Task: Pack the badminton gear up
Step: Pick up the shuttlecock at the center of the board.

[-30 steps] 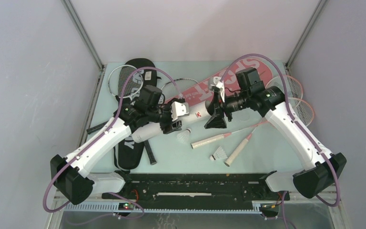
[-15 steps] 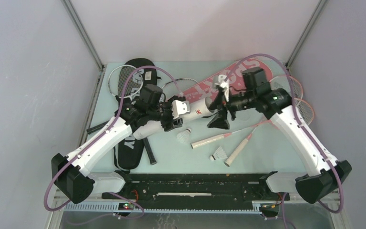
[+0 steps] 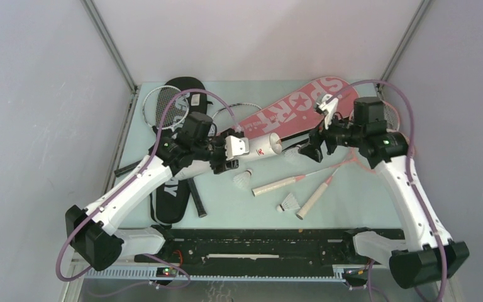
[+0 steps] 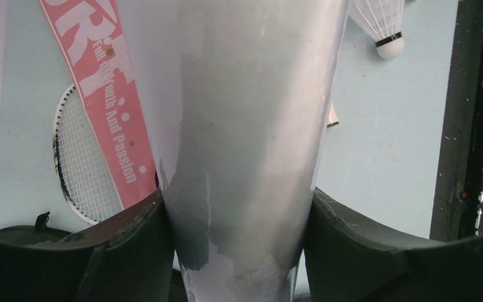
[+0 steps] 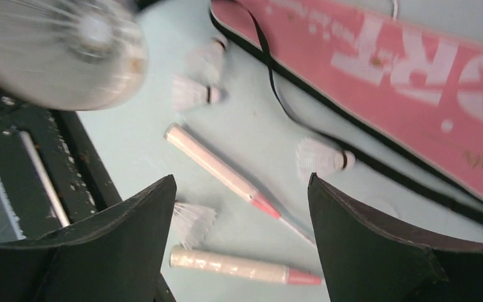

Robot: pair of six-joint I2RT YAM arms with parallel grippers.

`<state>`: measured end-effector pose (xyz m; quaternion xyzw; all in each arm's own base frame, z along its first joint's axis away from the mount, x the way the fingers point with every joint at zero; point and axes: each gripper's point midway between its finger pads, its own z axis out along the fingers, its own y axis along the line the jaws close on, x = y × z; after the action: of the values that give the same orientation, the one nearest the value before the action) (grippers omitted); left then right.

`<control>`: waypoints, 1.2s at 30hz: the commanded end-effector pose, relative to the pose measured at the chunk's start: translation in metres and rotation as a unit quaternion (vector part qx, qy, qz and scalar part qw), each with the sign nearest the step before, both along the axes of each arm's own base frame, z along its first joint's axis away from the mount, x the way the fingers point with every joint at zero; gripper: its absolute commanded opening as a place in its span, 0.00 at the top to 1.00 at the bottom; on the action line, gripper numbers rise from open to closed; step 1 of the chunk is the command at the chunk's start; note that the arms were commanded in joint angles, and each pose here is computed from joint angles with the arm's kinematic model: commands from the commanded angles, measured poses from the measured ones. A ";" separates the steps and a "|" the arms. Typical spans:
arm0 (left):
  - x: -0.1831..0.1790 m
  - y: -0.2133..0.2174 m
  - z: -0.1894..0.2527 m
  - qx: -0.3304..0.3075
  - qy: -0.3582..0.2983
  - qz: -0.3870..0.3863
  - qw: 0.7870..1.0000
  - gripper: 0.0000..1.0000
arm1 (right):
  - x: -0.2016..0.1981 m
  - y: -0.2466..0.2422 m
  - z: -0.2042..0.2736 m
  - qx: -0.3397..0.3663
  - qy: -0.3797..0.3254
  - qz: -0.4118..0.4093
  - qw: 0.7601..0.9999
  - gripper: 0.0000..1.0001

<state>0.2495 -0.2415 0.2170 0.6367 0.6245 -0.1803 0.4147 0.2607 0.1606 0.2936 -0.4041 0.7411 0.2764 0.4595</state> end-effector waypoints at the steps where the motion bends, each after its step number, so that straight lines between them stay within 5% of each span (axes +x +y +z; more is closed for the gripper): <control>1: -0.015 0.003 0.006 -0.007 -0.019 -0.037 0.999 0.38 | 0.040 -0.023 -0.048 -0.056 0.028 -0.088 0.994 0.16; 20: -0.023 0.012 0.004 0.001 -0.022 -0.039 0.999 0.38 | 0.106 -0.026 -0.202 -0.247 0.104 -0.200 0.943 0.26; 36: -0.023 0.012 0.006 -0.002 -0.025 -0.039 0.999 0.38 | 0.124 -0.023 -0.235 -0.308 0.095 -0.207 0.924 0.56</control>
<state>0.2281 -0.2276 0.2121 0.6587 0.6111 -0.1806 0.4000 0.3636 0.1332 0.0444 -0.3394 0.9058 -0.0134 0.2532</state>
